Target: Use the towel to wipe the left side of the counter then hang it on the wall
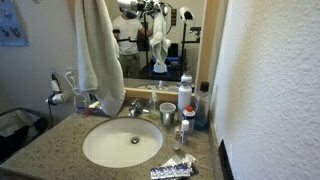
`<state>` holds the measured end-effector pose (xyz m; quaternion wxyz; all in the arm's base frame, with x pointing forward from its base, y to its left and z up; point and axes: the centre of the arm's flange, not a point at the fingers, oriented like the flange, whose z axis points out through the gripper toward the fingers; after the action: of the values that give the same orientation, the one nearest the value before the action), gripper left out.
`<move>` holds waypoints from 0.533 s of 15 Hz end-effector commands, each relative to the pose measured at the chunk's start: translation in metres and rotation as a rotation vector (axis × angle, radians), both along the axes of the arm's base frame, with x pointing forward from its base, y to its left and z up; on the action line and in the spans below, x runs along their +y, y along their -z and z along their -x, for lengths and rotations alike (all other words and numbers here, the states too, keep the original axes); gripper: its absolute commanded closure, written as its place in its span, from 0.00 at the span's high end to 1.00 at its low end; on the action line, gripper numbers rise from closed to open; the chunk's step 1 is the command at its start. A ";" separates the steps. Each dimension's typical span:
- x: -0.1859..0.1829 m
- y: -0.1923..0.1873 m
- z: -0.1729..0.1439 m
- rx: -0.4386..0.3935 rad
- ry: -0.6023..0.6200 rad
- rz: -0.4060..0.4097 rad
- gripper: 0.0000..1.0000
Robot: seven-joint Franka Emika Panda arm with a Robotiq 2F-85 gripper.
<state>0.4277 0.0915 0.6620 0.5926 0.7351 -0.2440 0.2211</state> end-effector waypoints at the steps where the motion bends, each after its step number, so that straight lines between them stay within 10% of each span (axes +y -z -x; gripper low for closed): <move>1: -0.042 -0.044 -0.012 -0.079 0.059 0.052 0.03; 8: -0.132 -0.095 -0.042 -0.186 0.064 0.137 0.03</move>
<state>0.4533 -0.0131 0.7364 0.6197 0.6702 -0.3040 0.2729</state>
